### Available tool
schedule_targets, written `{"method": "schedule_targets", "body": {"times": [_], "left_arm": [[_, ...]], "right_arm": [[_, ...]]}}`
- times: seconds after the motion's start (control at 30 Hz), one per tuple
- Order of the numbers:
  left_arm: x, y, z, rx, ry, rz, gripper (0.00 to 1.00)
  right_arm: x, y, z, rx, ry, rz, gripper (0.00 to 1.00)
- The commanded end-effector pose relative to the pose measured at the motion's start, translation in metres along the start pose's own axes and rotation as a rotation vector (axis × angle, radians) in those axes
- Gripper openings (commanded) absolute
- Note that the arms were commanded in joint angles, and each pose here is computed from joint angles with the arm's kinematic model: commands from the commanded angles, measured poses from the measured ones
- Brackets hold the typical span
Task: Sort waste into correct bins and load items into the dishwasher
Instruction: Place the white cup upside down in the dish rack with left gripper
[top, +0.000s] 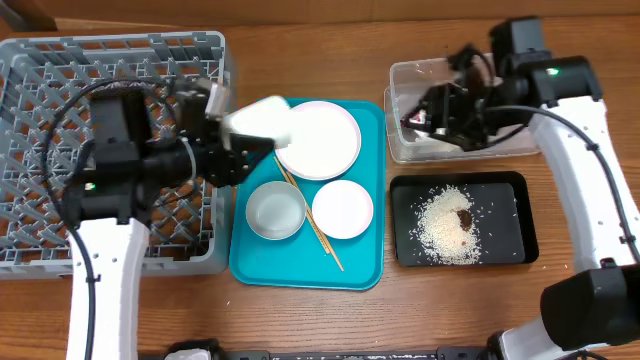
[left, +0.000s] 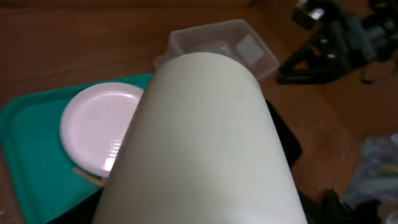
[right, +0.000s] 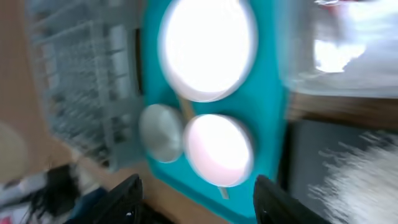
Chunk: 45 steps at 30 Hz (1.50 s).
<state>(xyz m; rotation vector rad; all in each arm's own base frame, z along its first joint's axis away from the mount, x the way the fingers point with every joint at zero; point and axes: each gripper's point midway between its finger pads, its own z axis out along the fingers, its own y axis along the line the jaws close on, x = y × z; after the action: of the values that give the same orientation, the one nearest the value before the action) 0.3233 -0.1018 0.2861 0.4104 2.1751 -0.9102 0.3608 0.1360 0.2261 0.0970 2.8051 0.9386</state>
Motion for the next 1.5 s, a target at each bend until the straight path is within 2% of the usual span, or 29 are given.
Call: {"method": "schedule_targets", "body": {"times": [0.0, 0.2, 0.43, 0.77, 1.0, 1.1, 1.27, 1.4, 1.47], "left_arm": [[0.013, 0.064, -0.035, -0.355, 0.03, -0.066, 0.56], [0.048, 0.126, -0.091, -0.734, 0.096, -0.258, 0.57], [0.07, 0.159, -0.134, -1.016, 0.126, -0.394, 0.55], [0.093, 0.193, -0.11, -0.994, 0.254, -0.468, 0.57], [0.11, 0.221, -0.075, -0.908, 0.328, -0.528, 0.6], [0.123, 0.23, -0.067, -0.903, 0.377, -0.554, 0.66], [0.142, 0.242, -0.055, -0.886, 0.446, -0.594, 0.84], [0.139, 0.242, -0.051, -0.863, 0.434, -0.595, 0.98], [0.132, 0.237, -0.05, -0.84, 0.411, -0.591, 1.0]], "right_arm": [[-0.004, -0.06, -0.029, 0.304, -0.077, 0.064, 0.59], [0.009, -0.1, -0.066, 0.469, -0.105, 0.15, 0.59], [0.018, -0.113, -0.078, 0.488, -0.089, 0.196, 0.59], [0.021, -0.113, -0.078, 0.49, -0.076, 0.191, 0.59], [0.021, -0.113, -0.078, 0.491, -0.073, 0.192, 0.59], [0.022, -0.113, -0.078, 0.491, -0.069, 0.194, 0.59], [0.025, -0.114, -0.078, 0.493, -0.06, 0.198, 0.59], [0.027, -0.114, -0.078, 0.495, -0.051, 0.2, 0.6], [0.028, -0.114, -0.078, 0.495, -0.047, 0.202, 0.6]]}}
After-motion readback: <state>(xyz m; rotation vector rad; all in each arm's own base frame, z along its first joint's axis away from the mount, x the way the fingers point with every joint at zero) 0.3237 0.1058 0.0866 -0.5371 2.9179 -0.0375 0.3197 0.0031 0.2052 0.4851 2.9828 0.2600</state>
